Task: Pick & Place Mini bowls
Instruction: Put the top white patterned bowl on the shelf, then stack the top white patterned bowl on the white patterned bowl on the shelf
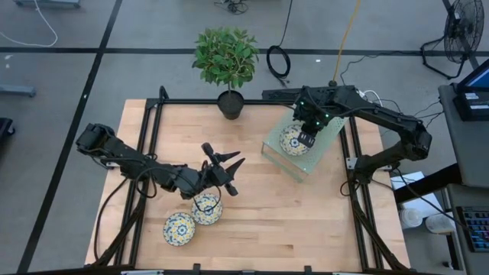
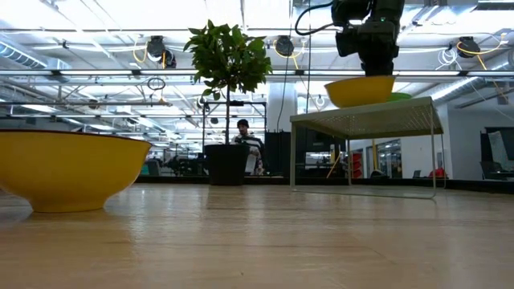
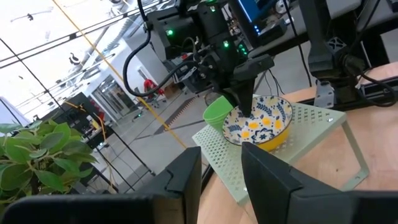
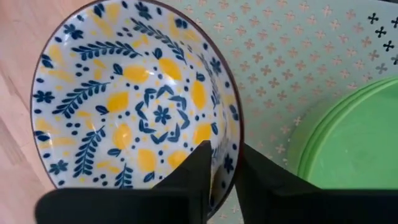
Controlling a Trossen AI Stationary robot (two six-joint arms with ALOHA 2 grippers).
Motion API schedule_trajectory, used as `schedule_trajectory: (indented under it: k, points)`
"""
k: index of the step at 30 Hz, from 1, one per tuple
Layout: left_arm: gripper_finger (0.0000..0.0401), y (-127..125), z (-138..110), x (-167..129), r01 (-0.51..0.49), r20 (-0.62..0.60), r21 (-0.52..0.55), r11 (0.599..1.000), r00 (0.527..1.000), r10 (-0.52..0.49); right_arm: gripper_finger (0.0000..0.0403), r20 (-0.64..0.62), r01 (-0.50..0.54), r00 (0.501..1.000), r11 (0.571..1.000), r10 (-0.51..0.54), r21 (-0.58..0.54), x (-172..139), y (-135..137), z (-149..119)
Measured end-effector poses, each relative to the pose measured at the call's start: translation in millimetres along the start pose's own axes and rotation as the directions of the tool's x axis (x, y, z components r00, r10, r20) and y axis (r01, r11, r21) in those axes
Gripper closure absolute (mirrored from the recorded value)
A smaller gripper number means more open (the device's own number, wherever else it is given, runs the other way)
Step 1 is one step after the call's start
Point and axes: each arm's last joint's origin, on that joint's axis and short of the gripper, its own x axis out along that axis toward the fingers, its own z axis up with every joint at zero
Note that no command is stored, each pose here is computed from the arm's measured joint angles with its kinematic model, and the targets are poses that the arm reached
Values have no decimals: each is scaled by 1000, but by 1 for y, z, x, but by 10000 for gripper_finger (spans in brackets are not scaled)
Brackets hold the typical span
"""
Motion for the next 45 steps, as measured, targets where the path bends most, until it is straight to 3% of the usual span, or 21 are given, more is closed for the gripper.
schedule_trajectory:
  k: [13, 21, 31, 34, 37, 41, 45]
  points:
    - [286, -1, -1, 0, 5, -8, 13, 1000, 1000, -5, 289, 32, 5, 999, 1000, -6, 20, 0, 0, 3]
    - [286, -1, -1, 0, 5, -9, 15, 1000, 1000, -5, 261, 46, 130, 990, 991, -131, 25, -2, -4, 2]
    - [286, -1, -1, 0, 5, -9, 15, 1000, 1000, -5, 248, 249, 103, 963, 995, -103, 12, -28, 4, -1]
    - [286, -1, -1, 0, 5, -9, 15, 1000, 1000, -5, 249, 353, 26, 936, 999, -11, -36, -41, 12, -1]
    - [286, -1, -2, 0, 6, -11, 18, 1000, 1000, -6, 248, 453, -100, 878, 985, 154, -141, -54, 27, -1]
    - [286, -1, -3, -1, -36, -41, 24, 999, 998, 37, 249, 514, -242, 764, 912, 389, -331, -71, 53, -3]
    - [286, 1, -3, -4, -138, -99, 24, 990, 985, 140, 254, 501, -285, 680, 823, 535, -492, -79, 83, -7]
